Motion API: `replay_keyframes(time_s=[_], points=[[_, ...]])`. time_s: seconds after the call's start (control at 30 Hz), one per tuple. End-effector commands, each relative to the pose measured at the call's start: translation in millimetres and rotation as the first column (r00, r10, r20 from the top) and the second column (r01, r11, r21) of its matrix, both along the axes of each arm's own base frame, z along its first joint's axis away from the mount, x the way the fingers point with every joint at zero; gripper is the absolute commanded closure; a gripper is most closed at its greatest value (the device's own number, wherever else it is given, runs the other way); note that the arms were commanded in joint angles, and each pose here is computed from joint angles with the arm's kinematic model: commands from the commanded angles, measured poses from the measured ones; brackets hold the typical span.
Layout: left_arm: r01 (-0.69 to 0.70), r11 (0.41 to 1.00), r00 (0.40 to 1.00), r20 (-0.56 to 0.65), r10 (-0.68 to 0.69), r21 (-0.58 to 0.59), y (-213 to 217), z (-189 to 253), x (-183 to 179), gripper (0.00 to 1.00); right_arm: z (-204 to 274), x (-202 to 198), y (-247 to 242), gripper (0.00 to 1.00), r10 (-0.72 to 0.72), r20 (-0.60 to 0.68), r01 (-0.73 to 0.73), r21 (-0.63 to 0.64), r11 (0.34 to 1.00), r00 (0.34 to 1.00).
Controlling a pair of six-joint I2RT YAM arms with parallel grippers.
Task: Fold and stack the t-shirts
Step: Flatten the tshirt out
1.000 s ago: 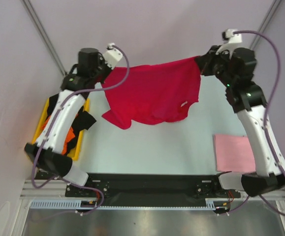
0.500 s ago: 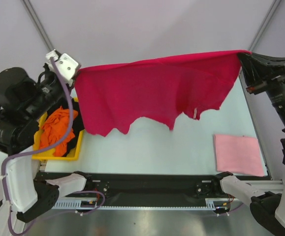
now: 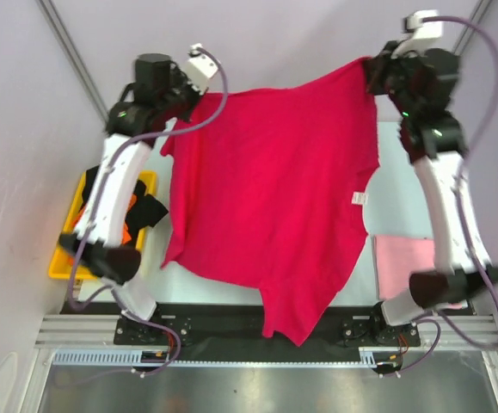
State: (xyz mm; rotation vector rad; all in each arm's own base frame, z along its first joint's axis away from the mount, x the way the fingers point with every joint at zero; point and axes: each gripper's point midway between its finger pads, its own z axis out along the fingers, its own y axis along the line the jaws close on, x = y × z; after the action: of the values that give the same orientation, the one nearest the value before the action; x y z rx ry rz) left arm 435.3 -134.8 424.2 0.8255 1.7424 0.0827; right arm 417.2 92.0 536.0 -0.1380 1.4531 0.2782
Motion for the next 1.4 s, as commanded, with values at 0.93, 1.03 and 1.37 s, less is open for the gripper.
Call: replay_keyframes(time_s=[0.93, 1.03, 1.37], points=[[0.198, 0.901, 0.884, -0.468, 0.007, 0.386, 73.3, -266.9, -71.0, 0.28, -374.4, -17.2, -24.2, 0.05, -0.321, -0.809, 0.313, -0.18, 0.933, 0.493], [0.226, 0.854, 0.867, -0.496, 0.042, 0.469, 96.9, -305.4, -100.2, 0.28, -401.5, -71.7, -8.3, 0.11, -0.267, -0.857, 0.295, -0.142, 0.945, 0.441], [0.179, 0.821, 0.867, -0.481, 0.128, 0.542, 112.8, -373.7, -90.0, 0.17, -494.7, -192.1, 34.2, 0.27, -0.094, -0.972, 0.2, -0.05, 0.979, 0.216]])
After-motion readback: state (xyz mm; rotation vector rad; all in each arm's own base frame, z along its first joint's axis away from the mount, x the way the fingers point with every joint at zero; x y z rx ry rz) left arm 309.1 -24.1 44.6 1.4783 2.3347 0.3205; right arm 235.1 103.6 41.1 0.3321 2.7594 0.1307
